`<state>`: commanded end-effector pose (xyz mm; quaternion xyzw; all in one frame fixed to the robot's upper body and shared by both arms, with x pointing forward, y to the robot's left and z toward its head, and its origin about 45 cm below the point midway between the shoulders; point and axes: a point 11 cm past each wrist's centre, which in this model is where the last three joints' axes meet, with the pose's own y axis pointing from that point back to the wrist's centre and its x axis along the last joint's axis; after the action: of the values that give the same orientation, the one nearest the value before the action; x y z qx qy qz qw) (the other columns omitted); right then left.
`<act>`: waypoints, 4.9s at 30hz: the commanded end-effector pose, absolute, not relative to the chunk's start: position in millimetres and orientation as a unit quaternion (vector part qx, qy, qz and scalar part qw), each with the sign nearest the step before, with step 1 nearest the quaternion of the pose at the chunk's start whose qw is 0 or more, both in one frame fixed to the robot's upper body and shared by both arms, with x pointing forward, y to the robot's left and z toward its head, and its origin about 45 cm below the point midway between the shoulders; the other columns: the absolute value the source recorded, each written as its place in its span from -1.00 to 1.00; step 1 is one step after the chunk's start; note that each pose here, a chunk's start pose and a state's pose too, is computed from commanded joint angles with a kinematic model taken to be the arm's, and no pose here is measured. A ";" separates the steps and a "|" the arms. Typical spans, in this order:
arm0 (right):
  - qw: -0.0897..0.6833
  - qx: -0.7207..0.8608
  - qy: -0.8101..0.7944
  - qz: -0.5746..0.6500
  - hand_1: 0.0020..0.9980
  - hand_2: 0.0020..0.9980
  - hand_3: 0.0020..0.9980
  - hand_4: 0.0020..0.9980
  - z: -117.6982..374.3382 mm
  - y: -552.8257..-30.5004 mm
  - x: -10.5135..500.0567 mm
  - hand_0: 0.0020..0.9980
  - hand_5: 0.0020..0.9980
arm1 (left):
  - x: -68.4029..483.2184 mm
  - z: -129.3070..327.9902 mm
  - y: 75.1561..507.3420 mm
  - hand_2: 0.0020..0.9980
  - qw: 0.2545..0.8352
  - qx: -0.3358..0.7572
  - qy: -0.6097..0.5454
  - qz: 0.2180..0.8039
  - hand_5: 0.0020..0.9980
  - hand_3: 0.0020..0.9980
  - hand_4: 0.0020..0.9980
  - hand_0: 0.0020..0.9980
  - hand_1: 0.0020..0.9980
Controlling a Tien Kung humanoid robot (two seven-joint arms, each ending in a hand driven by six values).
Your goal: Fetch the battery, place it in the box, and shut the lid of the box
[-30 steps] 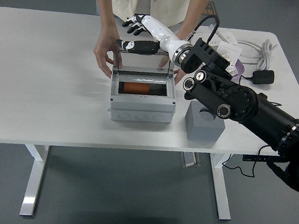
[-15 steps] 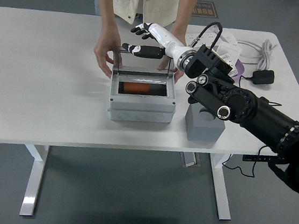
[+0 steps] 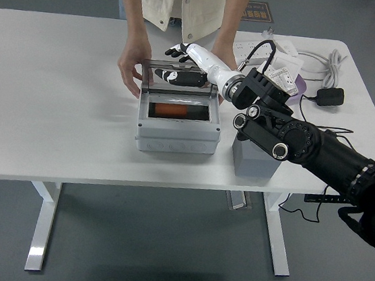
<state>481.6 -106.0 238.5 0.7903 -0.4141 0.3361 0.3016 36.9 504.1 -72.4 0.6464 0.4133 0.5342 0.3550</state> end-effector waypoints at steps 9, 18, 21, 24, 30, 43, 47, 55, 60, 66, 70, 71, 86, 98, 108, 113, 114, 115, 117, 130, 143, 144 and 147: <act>0.306 0.790 -0.390 0.361 0.65 0.68 0.64 0.72 237.3 -105.5 468.6 0.82 0.32 | 32.6 -74.3 501.6 0.01 0.354 0.645 0.417 0.534 -1.00 0.11 0.05 0.15 0.17; 0.301 0.798 -0.357 0.381 0.64 0.68 0.64 0.71 237.3 -103.8 447.2 0.82 0.32 | 27.9 -75.4 500.5 0.01 0.352 0.643 0.421 0.535 -1.00 0.11 0.05 0.15 0.17; 0.305 0.802 -0.342 0.383 0.64 0.68 0.64 0.71 231.2 -103.0 438.1 0.82 0.32 | 26.8 -75.9 499.8 0.01 0.352 0.642 0.422 0.534 -1.00 0.11 0.05 0.15 0.17; 0.308 0.806 -0.330 0.384 0.62 0.67 0.64 0.71 225.1 -102.7 430.1 0.80 0.32 | 25.9 -76.2 499.4 0.01 0.351 0.642 0.423 0.534 -1.00 0.11 0.05 0.15 0.17; 0.315 0.810 -0.318 0.378 0.62 0.66 0.64 0.71 215.3 -105.8 421.3 0.79 0.33 | 24.7 -76.3 499.2 0.01 0.350 0.642 0.424 0.534 -1.00 0.11 0.05 0.15 0.17; 0.297 0.817 -0.338 0.361 0.61 0.66 0.64 0.71 220.2 -124.2 410.7 0.78 0.33 | 21.3 -78.1 496.3 0.01 0.350 0.641 0.428 0.532 -1.00 0.11 0.05 0.15 0.17; 0.281 0.815 -0.351 0.365 0.59 0.64 0.62 0.69 229.7 -138.1 402.2 0.76 0.31 | 19.5 -79.8 493.0 0.01 0.351 0.639 0.431 0.531 -1.00 0.11 0.05 0.15 0.17; 0.182 0.802 -0.436 0.366 0.50 0.54 0.53 0.69 273.0 -178.9 384.2 0.66 0.31 | 9.1 -81.8 490.6 0.01 0.347 0.640 0.439 0.527 -1.00 0.11 0.05 0.15 0.17; 0.077 0.773 -0.543 0.320 0.30 0.38 0.38 0.69 293.5 -222.7 378.4 0.45 0.30 | 2.3 -81.9 491.3 0.01 0.343 0.641 0.441 0.526 -1.00 0.11 0.05 0.15 0.17; 0.026 0.741 -0.643 0.190 0.23 0.29 0.33 0.69 258.3 -283.7 380.2 0.40 0.31 | -0.1 -82.1 491.3 0.01 0.343 0.641 0.442 0.525 -1.00 0.11 0.05 0.15 0.17; 0.002 0.740 -0.667 0.086 0.23 0.29 0.33 0.69 241.8 -305.6 384.0 0.40 0.31 | -1.1 -82.5 490.6 0.01 0.343 0.642 0.442 0.524 -1.00 0.11 0.05 0.15 0.17; -0.004 0.742 -0.667 0.069 0.22 0.26 0.32 0.69 240.9 -307.7 384.6 0.39 0.30 | -1.2 -82.5 490.6 0.01 0.343 0.642 0.442 0.524 -1.00 0.11 0.05 0.15 0.17; -0.062 0.746 -0.663 0.010 0.36 0.37 0.46 0.71 262.3 -322.1 385.1 0.52 0.34 | -7.7 -86.9 482.0 0.01 0.345 0.638 0.451 0.521 -1.00 0.11 0.05 0.15 0.17; -0.070 0.745 -0.663 0.023 0.36 0.36 0.46 0.71 268.8 -315.8 384.8 0.53 0.33 | -12.9 -90.4 474.6 0.01 0.345 0.633 0.459 0.520 -1.00 0.11 0.05 0.15 0.17; -0.077 0.744 -0.663 0.035 0.37 0.37 0.46 0.71 276.7 -314.8 384.6 0.53 0.35 | -13.2 -91.0 473.4 0.01 0.345 0.632 0.460 0.520 -1.00 0.11 0.05 0.15 0.17; -0.080 0.741 -0.666 0.042 0.37 0.37 0.45 0.75 280.5 -316.6 384.3 0.53 0.42 | -13.8 -90.7 474.1 0.01 0.344 0.632 0.460 0.520 -1.00 0.11 0.05 0.15 0.17; -0.081 0.740 -0.666 0.043 0.37 0.37 0.45 0.75 281.0 -317.4 384.3 0.53 0.42 | -13.8 -90.6 474.2 0.01 0.344 0.632 0.460 0.520 -1.00 0.11 0.05 0.15 0.17; -0.082 0.739 -0.667 0.044 0.37 0.37 0.45 0.75 281.4 -318.0 384.3 0.53 0.42 | -13.7 -90.6 474.2 0.01 0.344 0.632 0.461 0.520 -1.00 0.11 0.05 0.15 0.17; -0.083 0.738 -0.668 0.046 0.37 0.37 0.45 0.75 281.8 -319.4 384.6 0.53 0.42 | -13.6 -90.7 474.0 0.01 0.344 0.631 0.461 0.520 -1.00 0.11 0.05 0.15 0.17; -0.089 0.711 -0.694 0.075 0.36 0.37 0.44 0.75 283.0 -336.1 388.6 0.53 0.43 | -13.9 -90.6 474.0 0.01 0.344 0.631 0.462 0.520 -1.00 0.11 0.05 0.15 0.17; -0.078 0.715 -0.691 0.069 0.59 0.65 0.63 0.75 279.7 -337.0 389.3 0.60 0.40 | -12.8 -90.8 473.5 0.01 0.344 0.630 0.462 0.520 -1.00 0.11 0.05 0.15 0.17; -0.078 0.716 -0.691 0.069 0.59 0.65 0.63 0.75 279.6 -336.8 389.3 0.60 0.40 | -12.8 -90.8 473.6 0.01 0.344 0.630 0.462 0.521 -1.00 0.11 0.05 0.15 0.17; -0.077 0.716 -0.690 0.069 0.59 0.65 0.63 0.75 279.4 -336.4 389.4 0.60 0.40 | -12.7 -90.8 473.6 0.01 0.344 0.630 0.462 0.521 -1.00 0.11 0.05 0.15 0.17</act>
<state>389.4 -336.4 279.4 0.7164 -0.6900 0.0686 -0.0769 -12.7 473.6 -90.8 0.6300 0.4620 0.5207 0.3442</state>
